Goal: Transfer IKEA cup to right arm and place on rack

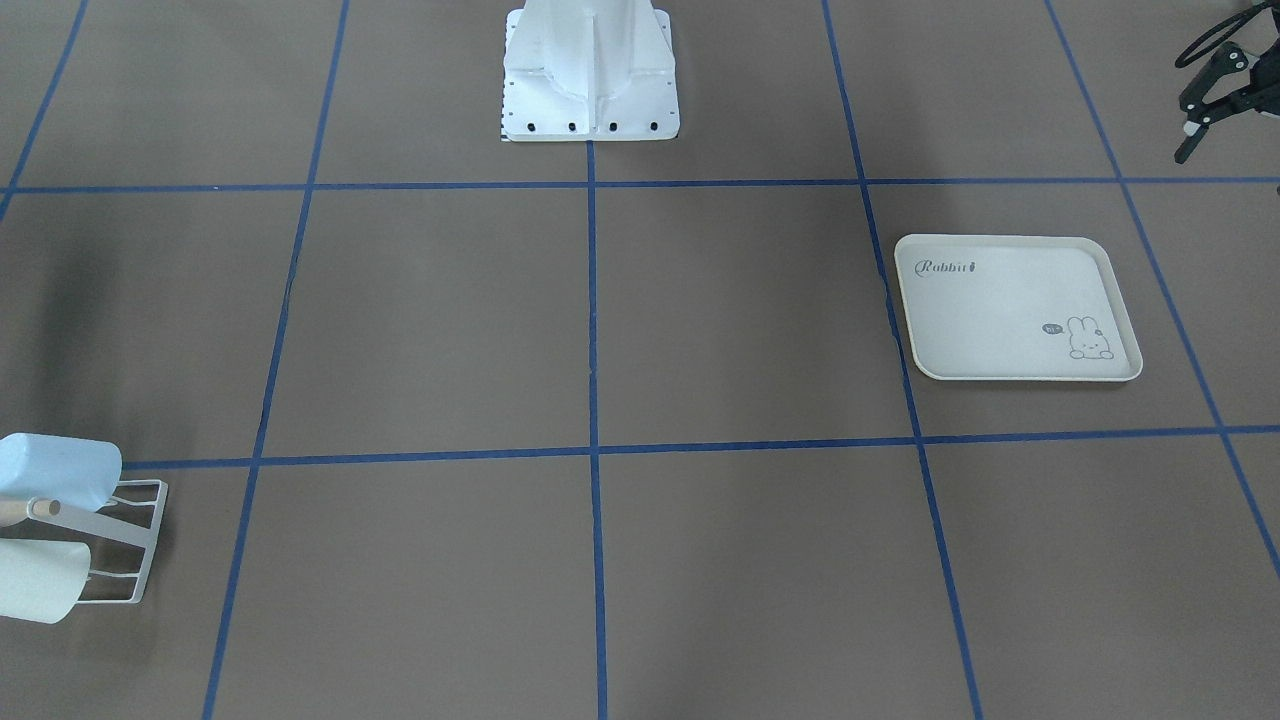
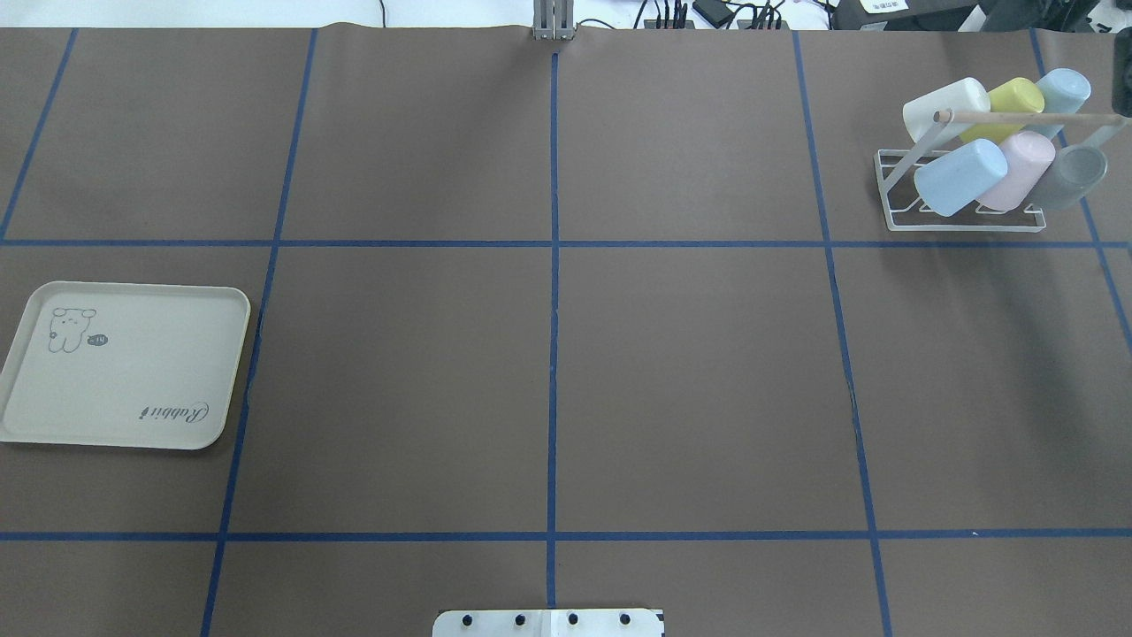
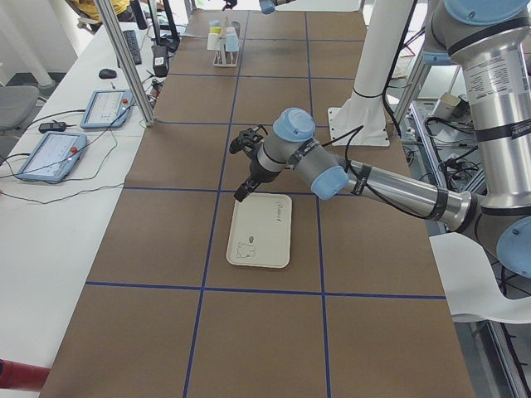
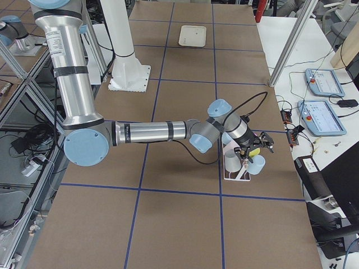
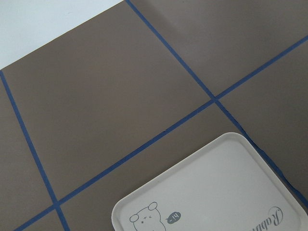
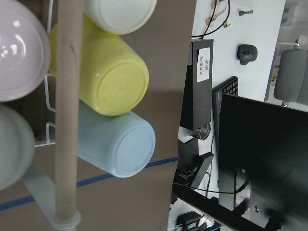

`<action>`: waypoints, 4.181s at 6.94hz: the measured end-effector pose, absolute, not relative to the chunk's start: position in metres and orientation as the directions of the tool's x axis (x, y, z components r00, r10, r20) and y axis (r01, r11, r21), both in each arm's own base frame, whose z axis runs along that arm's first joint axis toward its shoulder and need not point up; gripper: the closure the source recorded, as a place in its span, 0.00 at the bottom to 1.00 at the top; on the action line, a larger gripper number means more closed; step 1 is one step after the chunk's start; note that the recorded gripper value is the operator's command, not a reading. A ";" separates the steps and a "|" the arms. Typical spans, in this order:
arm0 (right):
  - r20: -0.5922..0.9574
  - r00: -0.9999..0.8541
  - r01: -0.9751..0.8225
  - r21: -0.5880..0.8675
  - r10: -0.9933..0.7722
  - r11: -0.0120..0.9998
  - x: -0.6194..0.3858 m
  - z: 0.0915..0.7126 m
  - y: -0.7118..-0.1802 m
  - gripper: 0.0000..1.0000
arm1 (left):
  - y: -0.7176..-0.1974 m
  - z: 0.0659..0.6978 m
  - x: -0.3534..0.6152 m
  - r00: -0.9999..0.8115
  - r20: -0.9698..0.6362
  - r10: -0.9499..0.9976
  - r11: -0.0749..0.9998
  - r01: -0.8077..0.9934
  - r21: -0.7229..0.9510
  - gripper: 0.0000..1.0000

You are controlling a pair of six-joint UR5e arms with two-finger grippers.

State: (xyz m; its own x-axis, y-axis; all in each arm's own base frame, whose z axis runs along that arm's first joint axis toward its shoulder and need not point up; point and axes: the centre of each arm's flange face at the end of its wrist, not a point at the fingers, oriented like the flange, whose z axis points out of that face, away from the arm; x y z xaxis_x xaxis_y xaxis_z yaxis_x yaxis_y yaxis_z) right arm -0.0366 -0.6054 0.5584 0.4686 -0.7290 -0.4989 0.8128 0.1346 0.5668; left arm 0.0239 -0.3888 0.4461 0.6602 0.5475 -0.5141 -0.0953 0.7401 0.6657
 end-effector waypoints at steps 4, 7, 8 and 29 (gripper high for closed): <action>0.268 0.776 0.256 0.692 -0.570 0.675 0.047 0.616 -0.525 0.02 | -0.389 0.447 0.022 0.664 -0.514 0.544 0.741 -0.093 0.665 0.00; 0.697 0.687 -0.044 0.321 -0.205 0.946 0.077 0.641 -0.477 0.00 | -0.389 0.462 0.002 0.696 -0.527 0.487 0.774 -0.065 0.629 0.00; 0.735 0.675 -0.073 0.147 -0.060 0.986 0.086 0.629 -0.467 0.00 | -0.388 0.479 -0.001 0.707 -0.547 0.448 0.813 -0.067 0.579 0.00; 0.706 0.707 0.033 -0.066 0.023 0.997 0.040 0.626 -0.418 0.00 | -0.368 0.597 -0.053 0.741 -0.590 0.321 0.946 -0.225 0.232 0.00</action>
